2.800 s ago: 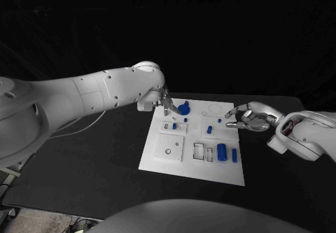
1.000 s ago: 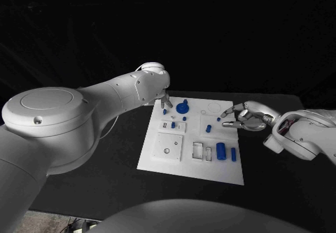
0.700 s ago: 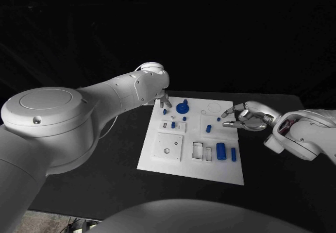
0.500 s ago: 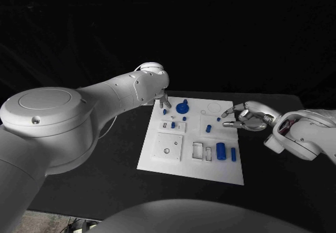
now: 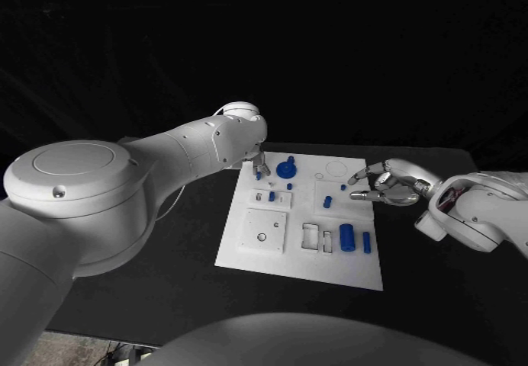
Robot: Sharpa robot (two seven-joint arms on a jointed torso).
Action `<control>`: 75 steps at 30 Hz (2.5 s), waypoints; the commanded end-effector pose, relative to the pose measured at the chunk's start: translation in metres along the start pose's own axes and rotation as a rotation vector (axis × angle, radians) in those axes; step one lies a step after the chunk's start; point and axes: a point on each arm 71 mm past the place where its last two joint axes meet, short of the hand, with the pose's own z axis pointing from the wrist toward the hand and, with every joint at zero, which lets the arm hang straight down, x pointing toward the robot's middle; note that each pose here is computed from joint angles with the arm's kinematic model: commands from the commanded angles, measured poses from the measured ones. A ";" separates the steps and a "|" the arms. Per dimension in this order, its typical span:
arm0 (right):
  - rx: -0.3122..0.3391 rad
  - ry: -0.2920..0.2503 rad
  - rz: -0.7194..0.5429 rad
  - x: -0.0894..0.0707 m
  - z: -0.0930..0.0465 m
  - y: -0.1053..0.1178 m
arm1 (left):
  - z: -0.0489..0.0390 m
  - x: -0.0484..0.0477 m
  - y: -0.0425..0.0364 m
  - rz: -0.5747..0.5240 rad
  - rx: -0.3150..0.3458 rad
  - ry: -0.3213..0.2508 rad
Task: Assemble the parts on the task board
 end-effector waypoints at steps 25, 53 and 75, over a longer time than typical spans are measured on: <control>-0.003 0.013 0.001 0.001 -0.001 0.000 | 0.0022 0.0044 -0.0030 0.040 0.033 -0.016; 0.008 0.022 0.009 0.001 -0.001 -0.001 | 0.0033 0.0060 -0.0016 0.015 0.024 -0.004; 0.017 0.012 0.009 -0.001 -0.002 -0.004 | -0.0091 -0.0037 0.0036 0.042 0.004 -0.029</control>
